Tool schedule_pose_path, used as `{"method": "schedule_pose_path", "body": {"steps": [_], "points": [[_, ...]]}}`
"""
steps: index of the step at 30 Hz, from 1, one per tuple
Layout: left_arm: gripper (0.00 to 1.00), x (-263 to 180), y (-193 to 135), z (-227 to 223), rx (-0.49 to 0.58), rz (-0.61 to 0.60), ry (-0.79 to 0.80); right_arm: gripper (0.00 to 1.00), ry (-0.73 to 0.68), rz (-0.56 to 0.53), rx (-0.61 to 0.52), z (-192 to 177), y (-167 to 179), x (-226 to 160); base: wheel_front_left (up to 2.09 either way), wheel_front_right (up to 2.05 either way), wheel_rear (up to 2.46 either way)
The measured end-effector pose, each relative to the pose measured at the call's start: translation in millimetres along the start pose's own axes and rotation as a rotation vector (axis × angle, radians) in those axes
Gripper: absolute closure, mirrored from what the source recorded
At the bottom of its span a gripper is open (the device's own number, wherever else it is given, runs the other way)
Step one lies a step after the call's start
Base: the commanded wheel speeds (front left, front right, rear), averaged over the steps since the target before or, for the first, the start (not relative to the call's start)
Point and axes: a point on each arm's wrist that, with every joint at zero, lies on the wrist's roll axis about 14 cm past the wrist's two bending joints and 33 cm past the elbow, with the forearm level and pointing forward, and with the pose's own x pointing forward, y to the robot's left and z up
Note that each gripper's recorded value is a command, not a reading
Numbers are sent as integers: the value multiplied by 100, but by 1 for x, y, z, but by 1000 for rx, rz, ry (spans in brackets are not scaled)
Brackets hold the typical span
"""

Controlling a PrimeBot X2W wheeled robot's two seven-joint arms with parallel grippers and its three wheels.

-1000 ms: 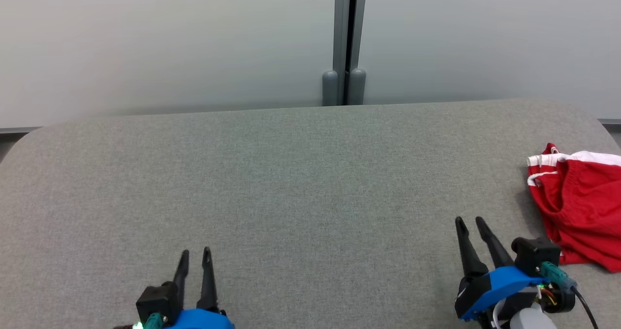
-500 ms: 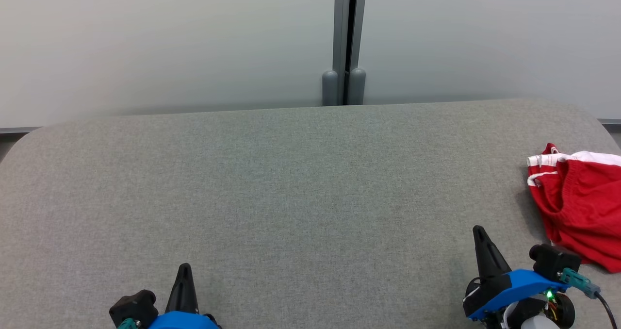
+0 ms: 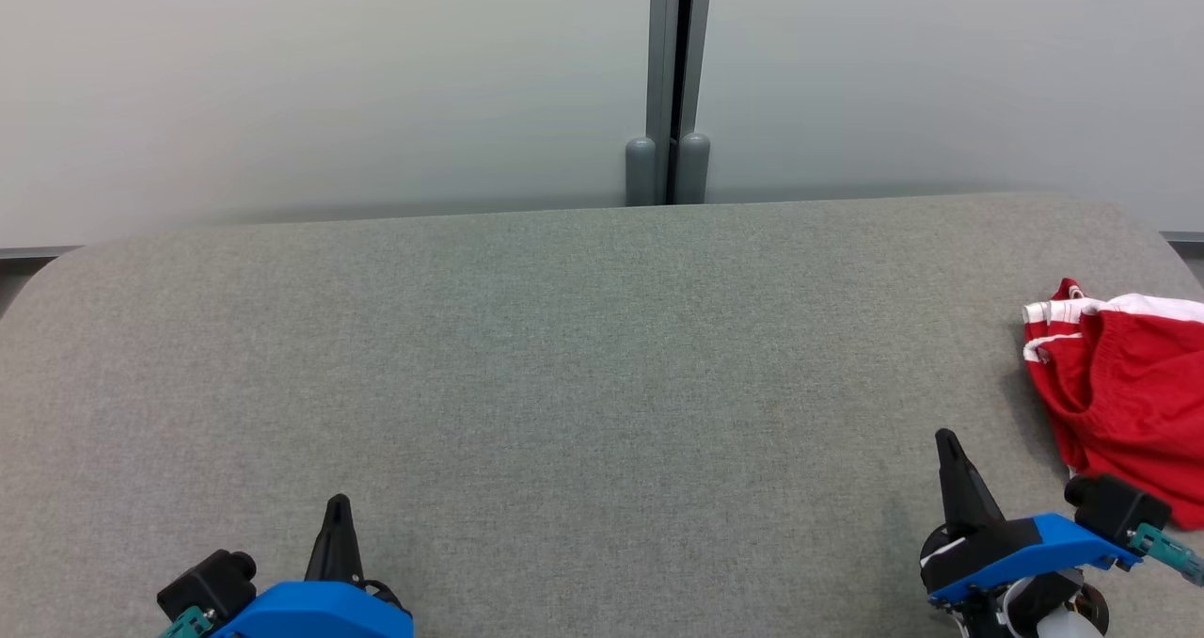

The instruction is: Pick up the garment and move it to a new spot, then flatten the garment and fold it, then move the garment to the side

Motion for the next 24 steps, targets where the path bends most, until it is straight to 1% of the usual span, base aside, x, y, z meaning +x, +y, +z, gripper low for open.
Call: {"method": "schedule_pose_path", "body": {"steps": [9, 24], "points": [[100, 2, 3, 7, -134, 6, 0, 100, -13, -5, 130, 7, 0, 0, 0, 0, 0], [100, 6, -1, 21, -327, -23, -12, 100, -24, -1, 319, 15, 1, 0, 0, 0, 0]]}}
